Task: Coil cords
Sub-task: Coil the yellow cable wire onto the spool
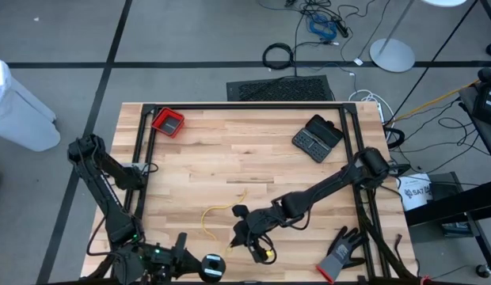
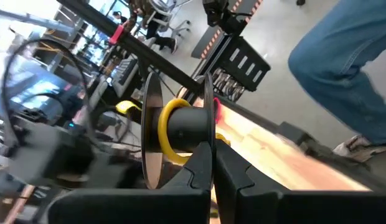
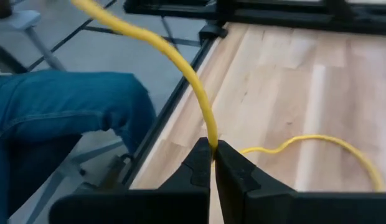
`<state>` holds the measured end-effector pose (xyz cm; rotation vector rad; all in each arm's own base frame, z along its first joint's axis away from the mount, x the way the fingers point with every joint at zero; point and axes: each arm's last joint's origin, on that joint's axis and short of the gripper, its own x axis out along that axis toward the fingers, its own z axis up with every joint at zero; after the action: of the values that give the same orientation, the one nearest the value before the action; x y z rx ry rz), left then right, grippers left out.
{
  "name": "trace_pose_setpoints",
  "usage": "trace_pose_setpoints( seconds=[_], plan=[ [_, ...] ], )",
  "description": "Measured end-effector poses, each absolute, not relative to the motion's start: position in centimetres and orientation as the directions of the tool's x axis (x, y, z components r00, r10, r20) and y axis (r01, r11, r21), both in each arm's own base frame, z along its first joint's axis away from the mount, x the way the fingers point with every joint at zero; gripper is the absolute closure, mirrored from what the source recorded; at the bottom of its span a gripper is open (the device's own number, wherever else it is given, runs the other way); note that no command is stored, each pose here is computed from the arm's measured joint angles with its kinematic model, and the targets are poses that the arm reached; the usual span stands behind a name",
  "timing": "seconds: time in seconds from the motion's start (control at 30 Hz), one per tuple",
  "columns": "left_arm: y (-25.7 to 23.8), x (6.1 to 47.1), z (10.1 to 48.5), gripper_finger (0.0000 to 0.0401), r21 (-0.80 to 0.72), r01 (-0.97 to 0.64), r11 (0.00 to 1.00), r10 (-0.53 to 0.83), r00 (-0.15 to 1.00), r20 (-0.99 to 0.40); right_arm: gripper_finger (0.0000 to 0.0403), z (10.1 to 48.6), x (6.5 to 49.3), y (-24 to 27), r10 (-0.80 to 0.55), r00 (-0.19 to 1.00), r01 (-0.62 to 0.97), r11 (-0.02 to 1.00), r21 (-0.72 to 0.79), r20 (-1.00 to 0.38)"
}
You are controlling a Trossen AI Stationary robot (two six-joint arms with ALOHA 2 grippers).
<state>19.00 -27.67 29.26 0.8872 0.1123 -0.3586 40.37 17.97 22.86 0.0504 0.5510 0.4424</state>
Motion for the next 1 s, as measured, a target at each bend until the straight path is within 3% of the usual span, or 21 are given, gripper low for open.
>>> trace_pose_setpoints(
  seconds=[0.5, 1.0],
  plan=[
    [-26.8, 20.7, 29.1, 0.0400, 0.660, 0.461, 0.594, -0.374, 0.884, -0.280, 0.0403, 25.6, 39.0, 18.1, 0.303, 0.831, -0.305, 0.949, 0.075, -0.467],
    [-26.7, 21.5, 29.2, 0.0400, 0.632, 0.491, 0.599, -0.432, 0.863, -0.261, 0.0403, 25.6, 39.0, 18.1, 0.304, 0.833, -0.305, 0.949, 0.074, -0.463]
  ],
)
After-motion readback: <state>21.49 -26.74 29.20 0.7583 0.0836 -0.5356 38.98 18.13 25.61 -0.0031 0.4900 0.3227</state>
